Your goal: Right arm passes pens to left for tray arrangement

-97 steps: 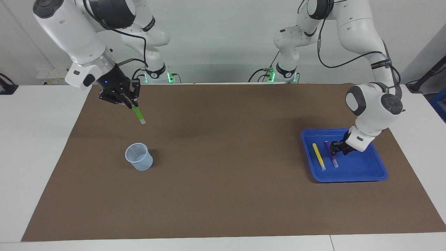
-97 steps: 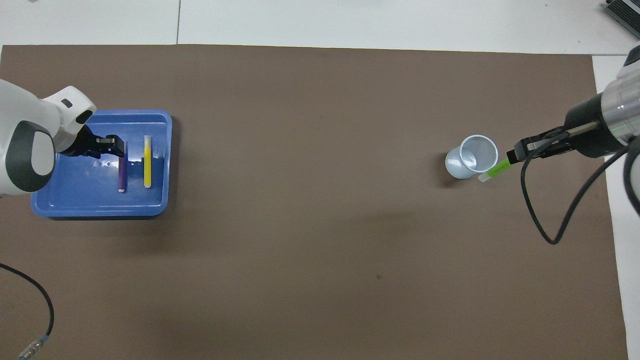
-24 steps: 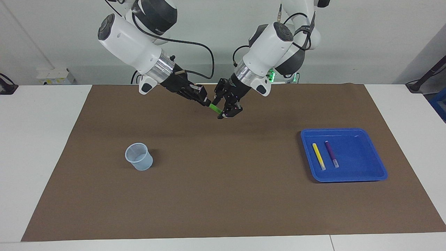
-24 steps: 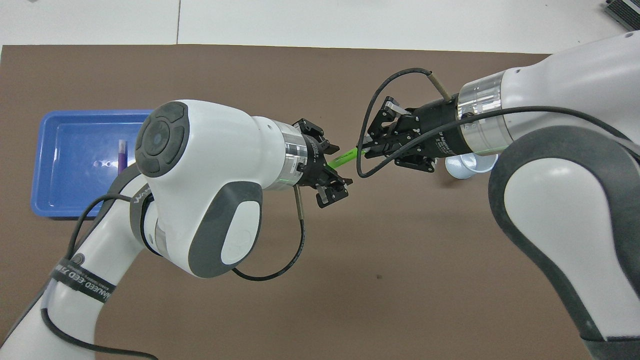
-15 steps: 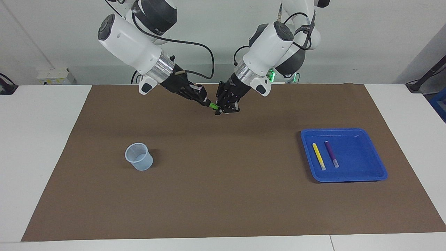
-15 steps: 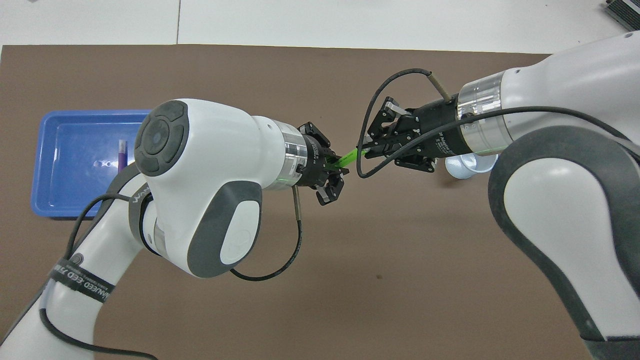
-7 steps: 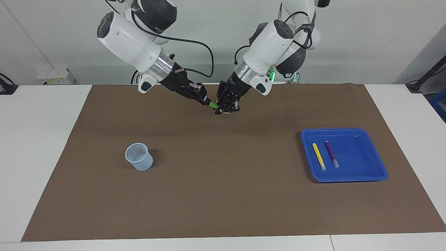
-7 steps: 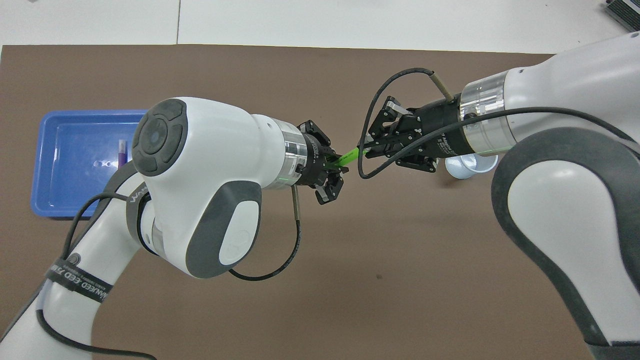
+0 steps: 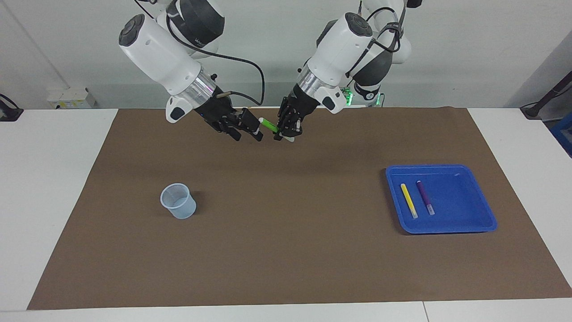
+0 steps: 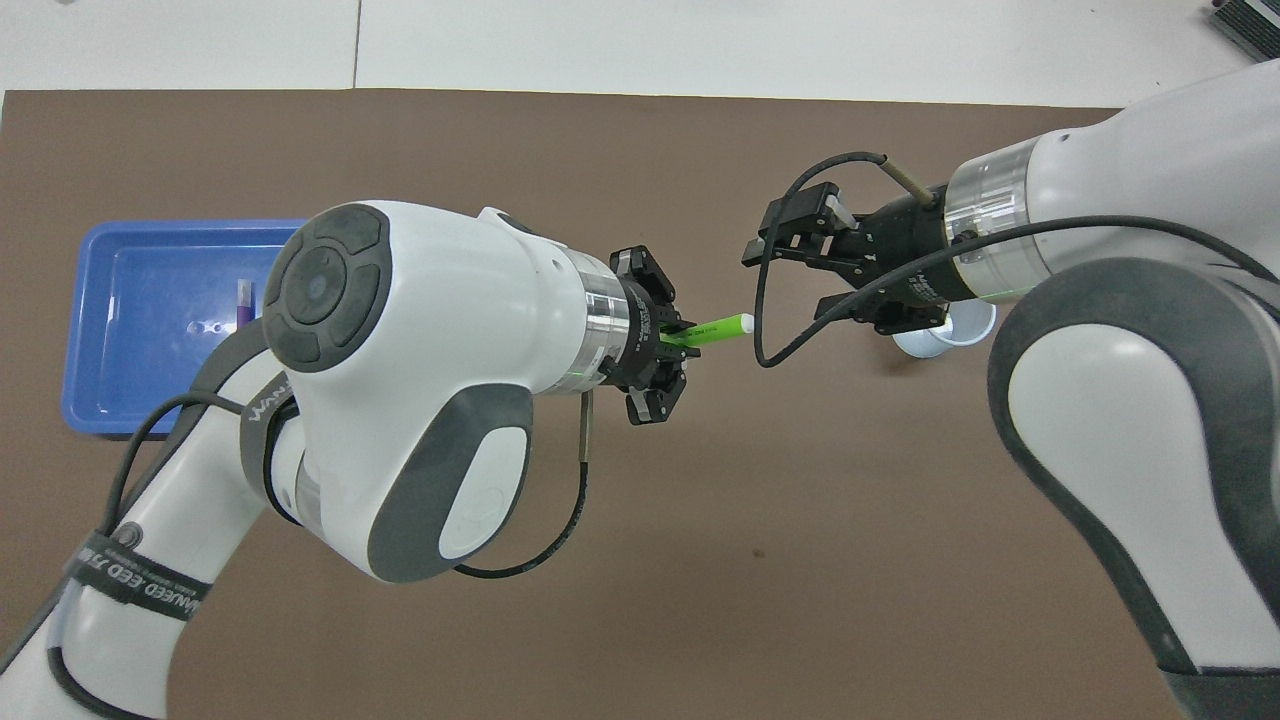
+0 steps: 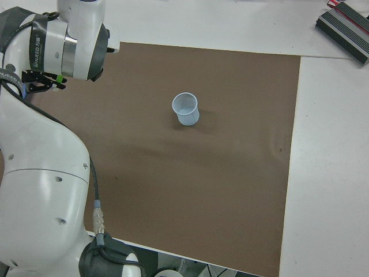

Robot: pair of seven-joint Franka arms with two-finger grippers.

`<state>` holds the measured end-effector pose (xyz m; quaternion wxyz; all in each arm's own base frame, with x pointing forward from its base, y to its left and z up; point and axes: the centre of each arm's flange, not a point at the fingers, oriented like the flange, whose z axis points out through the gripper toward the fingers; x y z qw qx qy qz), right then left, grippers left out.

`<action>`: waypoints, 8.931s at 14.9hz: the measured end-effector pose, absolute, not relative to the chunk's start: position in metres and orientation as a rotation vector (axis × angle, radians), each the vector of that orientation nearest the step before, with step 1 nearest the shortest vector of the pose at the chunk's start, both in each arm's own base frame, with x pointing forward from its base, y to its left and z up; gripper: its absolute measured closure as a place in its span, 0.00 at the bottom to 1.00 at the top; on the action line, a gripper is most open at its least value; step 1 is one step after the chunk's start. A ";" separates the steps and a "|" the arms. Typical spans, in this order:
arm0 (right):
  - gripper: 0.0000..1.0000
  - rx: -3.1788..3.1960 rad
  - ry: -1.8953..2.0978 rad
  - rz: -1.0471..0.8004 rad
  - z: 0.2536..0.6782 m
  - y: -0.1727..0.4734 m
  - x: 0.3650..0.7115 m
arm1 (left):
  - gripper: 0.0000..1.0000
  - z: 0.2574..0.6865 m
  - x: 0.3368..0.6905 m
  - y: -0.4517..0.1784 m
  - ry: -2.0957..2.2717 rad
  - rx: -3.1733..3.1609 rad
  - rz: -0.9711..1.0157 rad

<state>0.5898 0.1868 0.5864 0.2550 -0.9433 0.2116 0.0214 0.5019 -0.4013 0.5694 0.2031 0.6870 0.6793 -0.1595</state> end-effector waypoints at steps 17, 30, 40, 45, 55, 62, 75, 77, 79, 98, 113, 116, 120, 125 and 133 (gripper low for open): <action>0.00 -3.079 0.130 -0.136 0.594 -0.032 0.591 | 0.82 0.526 0.567 -0.116 0.648 2.925 -0.250; 0.00 -3.083 0.069 0.015 0.592 -0.010 0.576 | 0.82 0.430 0.596 0.046 0.042 3.197 -0.029; 0.00 -3.083 0.069 0.015 0.592 -0.010 0.576 | 0.82 0.353 0.621 0.116 -0.094 3.218 0.084; 0.00 -3.083 0.068 0.015 0.592 -0.010 0.576 | 0.82 0.330 0.622 0.117 -0.083 3.196 0.040; 0.00 -3.083 0.066 0.015 0.592 -0.009 0.576 | 0.82 0.301 0.632 0.118 -0.063 3.171 0.123; 0.00 -3.083 0.066 0.016 0.592 -0.009 0.576 | 0.68 0.301 0.632 0.117 -0.064 3.171 0.124; 0.00 -3.083 0.066 0.016 0.592 -0.009 0.576 | 0.09 0.386 0.665 0.111 0.042 3.054 -0.019; 0.00 -3.083 0.066 0.016 0.592 -0.009 0.576 | 0.01 0.398 0.664 0.099 0.093 3.047 -0.064; 0.00 -3.083 0.066 0.016 0.592 -0.009 0.576 | 0.00 0.419 0.658 0.087 0.108 3.048 -0.103; 0.00 -3.083 0.065 0.010 0.594 -0.009 0.575 | 0.00 0.551 0.590 0.069 0.134 3.079 -0.172; 0.00 -3.083 0.065 0.010 0.594 -0.009 0.575 | 0.00 0.633 0.554 0.005 -0.030 3.120 -0.165; 0.00 -3.083 0.065 0.010 0.594 -0.009 0.575 | 0.00 0.650 0.539 -0.016 -0.077 3.129 -0.164; 0.00 -3.083 0.065 0.010 0.594 -0.009 0.575 | 0.00 0.643 0.529 -0.030 -0.111 3.130 -0.212; 0.00 -3.083 0.065 0.010 0.594 -0.009 0.575 | 0.00 0.641 0.528 -0.029 -0.106 3.130 -0.218; 0.00 -3.083 0.065 0.010 0.594 -0.009 0.575 | 0.00 0.643 0.531 -0.026 -0.098 3.132 -0.168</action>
